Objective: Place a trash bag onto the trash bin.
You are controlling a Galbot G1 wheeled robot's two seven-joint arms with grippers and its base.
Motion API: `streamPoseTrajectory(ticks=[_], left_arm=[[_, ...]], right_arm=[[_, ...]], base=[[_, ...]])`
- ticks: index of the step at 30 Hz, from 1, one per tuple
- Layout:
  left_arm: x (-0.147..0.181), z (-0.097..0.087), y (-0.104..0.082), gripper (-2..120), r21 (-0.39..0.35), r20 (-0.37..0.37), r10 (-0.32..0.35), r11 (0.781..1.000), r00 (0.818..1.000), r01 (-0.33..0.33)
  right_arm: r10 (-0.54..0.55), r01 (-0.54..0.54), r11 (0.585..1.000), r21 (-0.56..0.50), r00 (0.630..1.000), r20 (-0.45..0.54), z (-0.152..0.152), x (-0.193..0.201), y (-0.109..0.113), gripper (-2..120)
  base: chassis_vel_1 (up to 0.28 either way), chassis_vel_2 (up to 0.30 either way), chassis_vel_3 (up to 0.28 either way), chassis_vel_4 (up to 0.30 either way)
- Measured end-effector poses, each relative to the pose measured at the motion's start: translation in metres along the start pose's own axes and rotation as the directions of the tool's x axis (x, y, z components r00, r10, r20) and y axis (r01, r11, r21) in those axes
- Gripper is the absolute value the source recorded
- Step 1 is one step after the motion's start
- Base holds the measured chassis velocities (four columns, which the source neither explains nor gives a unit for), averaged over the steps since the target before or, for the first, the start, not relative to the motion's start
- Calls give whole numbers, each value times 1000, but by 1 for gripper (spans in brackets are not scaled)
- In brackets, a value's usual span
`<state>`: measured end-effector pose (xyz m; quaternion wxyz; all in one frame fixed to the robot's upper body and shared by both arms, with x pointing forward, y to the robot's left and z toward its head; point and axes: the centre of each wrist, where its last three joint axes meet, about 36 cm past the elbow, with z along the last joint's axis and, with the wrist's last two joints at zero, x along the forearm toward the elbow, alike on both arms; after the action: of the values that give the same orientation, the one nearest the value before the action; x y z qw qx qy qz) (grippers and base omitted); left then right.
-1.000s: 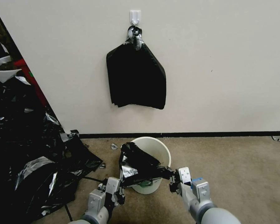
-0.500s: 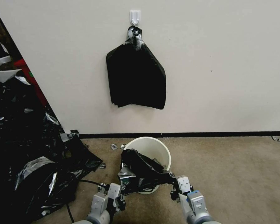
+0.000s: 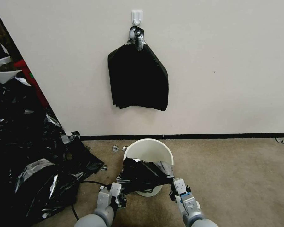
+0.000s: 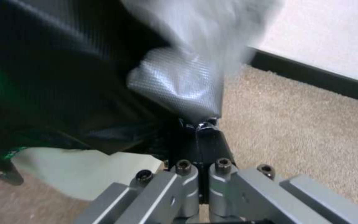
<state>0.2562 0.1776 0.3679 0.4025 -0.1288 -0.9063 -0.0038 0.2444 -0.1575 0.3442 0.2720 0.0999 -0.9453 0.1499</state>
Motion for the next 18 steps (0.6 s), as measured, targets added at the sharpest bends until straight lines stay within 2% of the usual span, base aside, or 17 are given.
streamPoseTrajectory(ticks=[7, 8, 9, 11, 14, 15, 18], left_arm=[[-9, -2, 2, 0, 8, 4, -7, 1000, 1000, 7], [-9, -2, 3, 0, 7, 4, -11, 1000, 1000, 11], [-9, -2, 3, 0, 7, 4, -11, 1000, 1000, 11], [-6, -1, 5, 0, -1, 1, -16, 1000, 1000, 16], [2, -1, 8, 10, -18, -3, -16, 1000, 1000, 16], [2, -1, 8, 10, -18, -3, -16, 1000, 1000, 16], [19, -1, 12, 27, -53, -13, -12, 999, 1000, 11]], right_arm=[[-4, 4, 1000, -8, 1000, 2, 5, -6, -5, 1], [-8, 8, 1000, -11, 1000, 0, 6, -5, -7, 6], [-8, 8, 1000, -11, 1000, 0, 6, -5, -7, 6], [-21, 21, 999, -27, 1000, -4, 5, 2, -8, 17], [-44, 43, 998, -55, 999, -16, 3, 16, -10, 27], [-44, 43, 998, -55, 999, -16, 3, 16, -10, 27], [-78, 73, 992, -98, 996, -40, 1, 41, -12, 41]], base=[[0, 0, 0, 0], [0, 0, 0, 0], [0, 0, 0, 0], [0, 0, 0, 0], [0, 0, 0, 0], [0, 0, 0, 0], [0, 0, 0, 0]])
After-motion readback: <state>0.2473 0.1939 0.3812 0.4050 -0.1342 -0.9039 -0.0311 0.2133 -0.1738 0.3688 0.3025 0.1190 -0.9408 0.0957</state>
